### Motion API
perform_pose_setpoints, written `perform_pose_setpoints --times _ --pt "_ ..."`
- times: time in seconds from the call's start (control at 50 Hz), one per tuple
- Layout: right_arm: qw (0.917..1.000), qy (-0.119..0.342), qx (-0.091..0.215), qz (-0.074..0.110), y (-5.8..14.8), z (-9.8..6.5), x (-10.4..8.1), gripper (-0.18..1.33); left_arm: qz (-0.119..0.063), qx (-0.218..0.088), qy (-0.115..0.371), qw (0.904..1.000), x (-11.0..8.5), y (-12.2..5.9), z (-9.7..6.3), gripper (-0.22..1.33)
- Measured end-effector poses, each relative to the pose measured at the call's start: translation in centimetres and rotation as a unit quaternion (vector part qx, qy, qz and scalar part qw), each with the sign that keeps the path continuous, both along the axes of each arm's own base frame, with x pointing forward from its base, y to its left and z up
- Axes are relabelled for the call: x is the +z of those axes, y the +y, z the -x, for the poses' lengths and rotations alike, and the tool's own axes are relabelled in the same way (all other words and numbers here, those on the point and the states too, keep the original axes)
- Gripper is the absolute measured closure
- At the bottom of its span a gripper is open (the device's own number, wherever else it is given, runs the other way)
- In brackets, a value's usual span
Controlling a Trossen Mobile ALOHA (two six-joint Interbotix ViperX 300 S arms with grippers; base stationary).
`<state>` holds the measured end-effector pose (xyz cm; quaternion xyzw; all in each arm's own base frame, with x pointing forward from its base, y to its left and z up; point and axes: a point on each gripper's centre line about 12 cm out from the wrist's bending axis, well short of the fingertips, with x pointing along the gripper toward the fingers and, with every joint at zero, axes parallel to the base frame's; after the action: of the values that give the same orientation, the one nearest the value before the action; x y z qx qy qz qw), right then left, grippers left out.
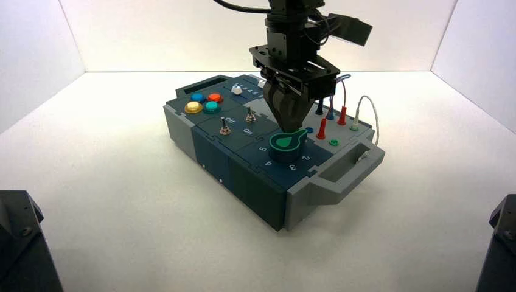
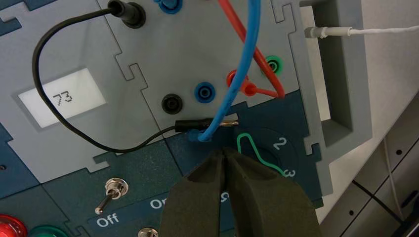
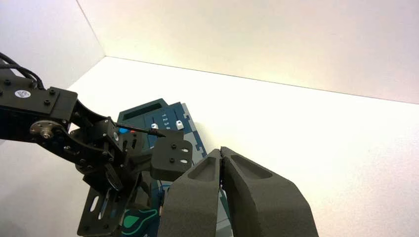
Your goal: Turn the knob to position 1.
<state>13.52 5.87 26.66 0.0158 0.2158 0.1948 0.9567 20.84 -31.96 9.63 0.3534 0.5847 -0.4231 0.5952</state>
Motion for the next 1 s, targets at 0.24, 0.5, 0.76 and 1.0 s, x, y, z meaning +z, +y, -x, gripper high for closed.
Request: perform_pose_setpoints --times 0.24,0.5,0.76,1.0 --pt "1.0000 0.000 0.000 -0.001 0.0 0.0 0.0 1.29 0.000 0.000 -0.001 1.0000 -0.1 0.0 0.0 1.28" --pt "1.0000 0.000 0.001 0.001 0.0 0.0 0.0 1.29 -0.002 -0.005 -0.004 1.0000 -0.1 0.0 -0.1 1.28" --pt "1.0000 0.000 0.000 -0.001 0.0 0.0 0.0 1.29 -0.005 0.001 -0.007 1.0000 -0.1 0.4 -0.7 1.28" --pt "1.0000 0.001 0.000 -0.001 0.0 0.0 -0.1 1.29 -0.005 0.013 -0.013 0.9998 0.2 1.3 -2.0 1.28"
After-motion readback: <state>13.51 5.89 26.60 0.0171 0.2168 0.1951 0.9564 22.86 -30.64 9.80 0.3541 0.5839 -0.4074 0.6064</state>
